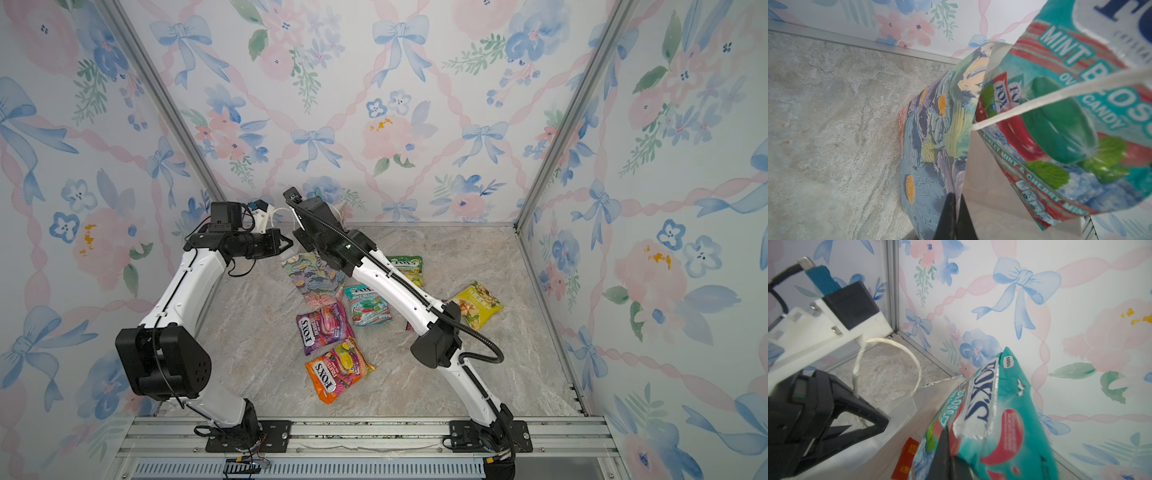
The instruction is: Place the snacks into the paper bag
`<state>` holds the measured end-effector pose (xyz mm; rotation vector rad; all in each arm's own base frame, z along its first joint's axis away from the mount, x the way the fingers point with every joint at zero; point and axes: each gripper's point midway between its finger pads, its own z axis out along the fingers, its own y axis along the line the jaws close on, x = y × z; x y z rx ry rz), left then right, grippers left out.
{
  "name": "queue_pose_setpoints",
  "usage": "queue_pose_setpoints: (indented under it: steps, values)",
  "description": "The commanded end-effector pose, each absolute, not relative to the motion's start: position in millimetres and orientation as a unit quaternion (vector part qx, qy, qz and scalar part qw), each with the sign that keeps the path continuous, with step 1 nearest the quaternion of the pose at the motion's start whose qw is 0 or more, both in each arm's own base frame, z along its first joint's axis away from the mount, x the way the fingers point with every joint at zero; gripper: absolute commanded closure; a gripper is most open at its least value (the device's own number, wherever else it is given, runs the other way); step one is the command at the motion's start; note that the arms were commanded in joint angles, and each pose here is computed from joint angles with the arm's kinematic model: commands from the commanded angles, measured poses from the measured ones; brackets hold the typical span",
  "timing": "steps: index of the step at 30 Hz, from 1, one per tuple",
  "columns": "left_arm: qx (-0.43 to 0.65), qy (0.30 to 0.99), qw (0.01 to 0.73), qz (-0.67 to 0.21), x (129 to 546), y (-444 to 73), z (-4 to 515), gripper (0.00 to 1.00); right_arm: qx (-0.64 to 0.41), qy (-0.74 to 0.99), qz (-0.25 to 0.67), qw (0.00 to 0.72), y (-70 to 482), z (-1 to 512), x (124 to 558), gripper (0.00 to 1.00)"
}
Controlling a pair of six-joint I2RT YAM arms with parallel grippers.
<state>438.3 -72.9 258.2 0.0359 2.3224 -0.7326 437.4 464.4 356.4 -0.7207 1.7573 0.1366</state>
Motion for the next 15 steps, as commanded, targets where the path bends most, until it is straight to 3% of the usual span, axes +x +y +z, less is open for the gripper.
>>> queue_pose_setpoints:
  steps: [1,7,15]
  values:
    - [0.01,0.897,0.337,-0.285,430.1,-71.8,256.3,1.0,-0.277,0.745,0.071,0.602,455.8,378.3,443.4,1.0]
    - [0.009,0.897,0.338,-0.285,430.0,-71.4,257.1,1.0,-0.279,0.757,0.076,0.586,453.0,368.3,436.6,0.94]
    - [0.008,0.898,0.337,-0.284,430.3,-70.9,255.6,1.0,-0.277,0.753,0.14,0.58,450.1,395.4,413.4,0.52]
